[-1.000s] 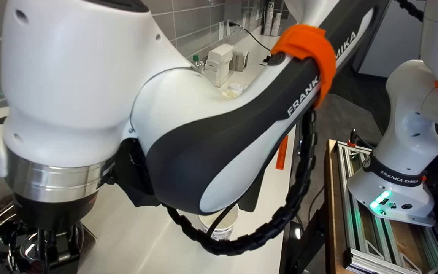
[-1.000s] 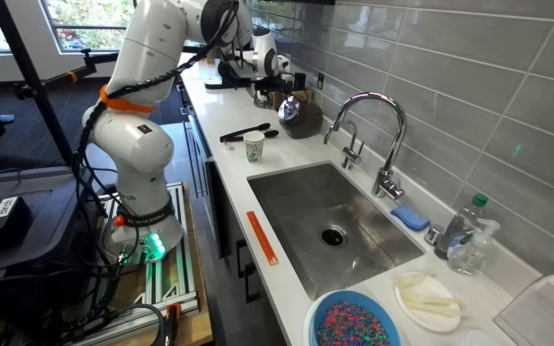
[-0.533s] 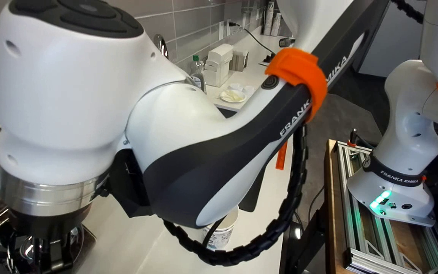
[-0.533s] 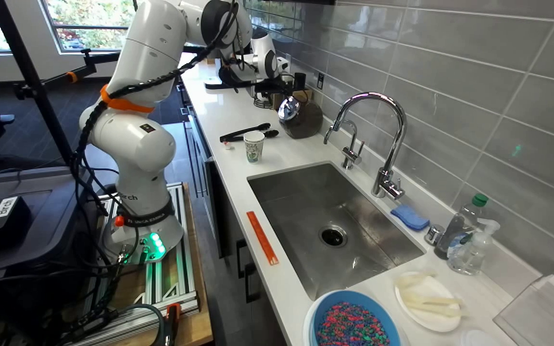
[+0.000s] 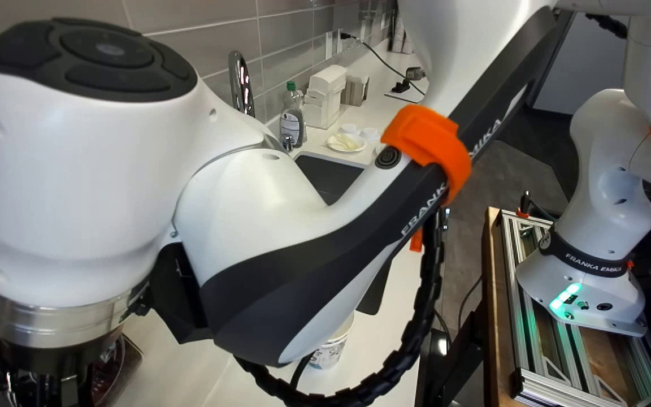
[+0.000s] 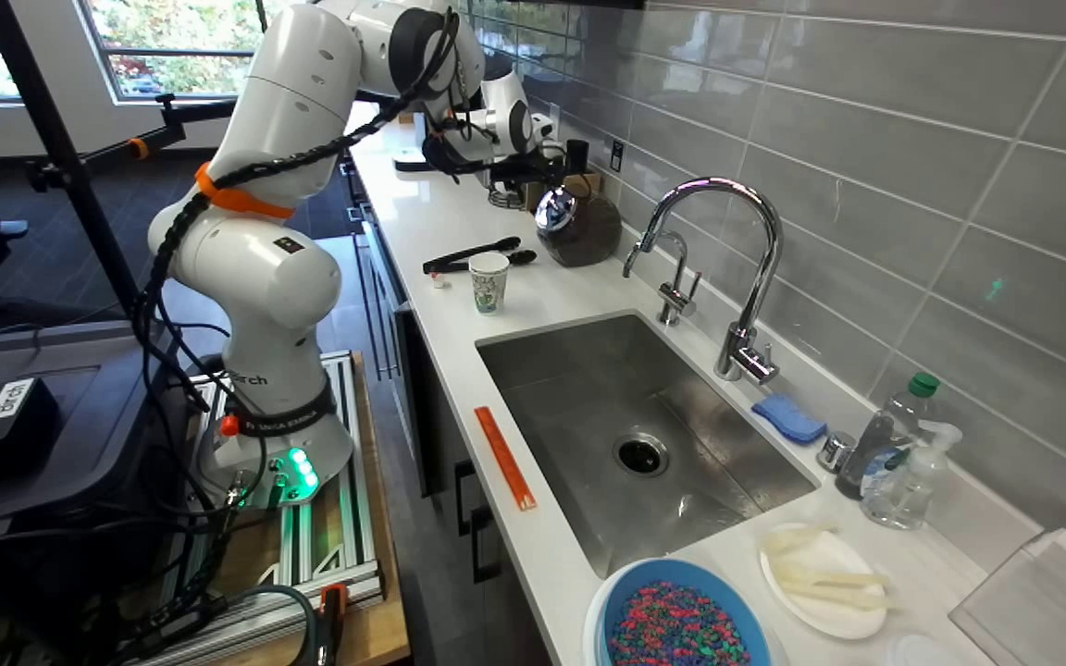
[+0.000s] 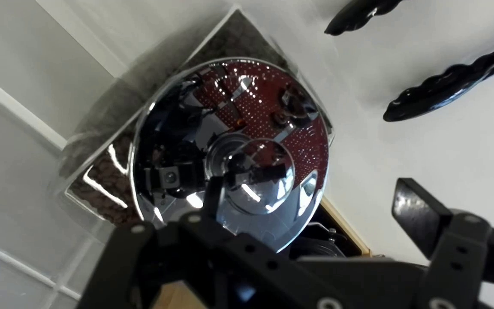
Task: Move the tap faucet to the left then remove the lid from the jar
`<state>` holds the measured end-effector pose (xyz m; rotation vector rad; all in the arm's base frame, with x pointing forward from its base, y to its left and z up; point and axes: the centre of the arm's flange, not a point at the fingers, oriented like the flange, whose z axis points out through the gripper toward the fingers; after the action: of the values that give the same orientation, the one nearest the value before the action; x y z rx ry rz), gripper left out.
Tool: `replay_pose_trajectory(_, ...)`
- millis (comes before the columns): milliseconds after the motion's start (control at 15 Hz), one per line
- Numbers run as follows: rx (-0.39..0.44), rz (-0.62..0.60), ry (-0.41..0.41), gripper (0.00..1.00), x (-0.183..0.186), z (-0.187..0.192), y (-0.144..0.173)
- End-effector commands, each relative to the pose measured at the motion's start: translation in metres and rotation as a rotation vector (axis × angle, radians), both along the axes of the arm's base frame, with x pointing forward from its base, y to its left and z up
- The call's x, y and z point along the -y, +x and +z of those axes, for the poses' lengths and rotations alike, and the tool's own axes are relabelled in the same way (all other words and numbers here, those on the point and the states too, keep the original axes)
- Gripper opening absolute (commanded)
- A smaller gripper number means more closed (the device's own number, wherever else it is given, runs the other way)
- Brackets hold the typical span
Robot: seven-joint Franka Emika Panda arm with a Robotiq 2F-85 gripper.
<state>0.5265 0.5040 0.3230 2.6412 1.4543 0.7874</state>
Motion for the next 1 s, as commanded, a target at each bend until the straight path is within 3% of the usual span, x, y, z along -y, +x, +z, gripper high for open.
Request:
replay_pose_trajectory(0, 0.038, -0.033, -0.006, 1.00, -0.0082, -0.0099, 0.0050)
replay_pose_trajectory(667, 0.093, -0.103, -0.040, 1.00, -0.0063, -0.0156, 0.0121)
replay_pose_trajectory(933, 0.109, -0.123, -0.045, 0.93, -0.0060, -0.0163, 0.0127)
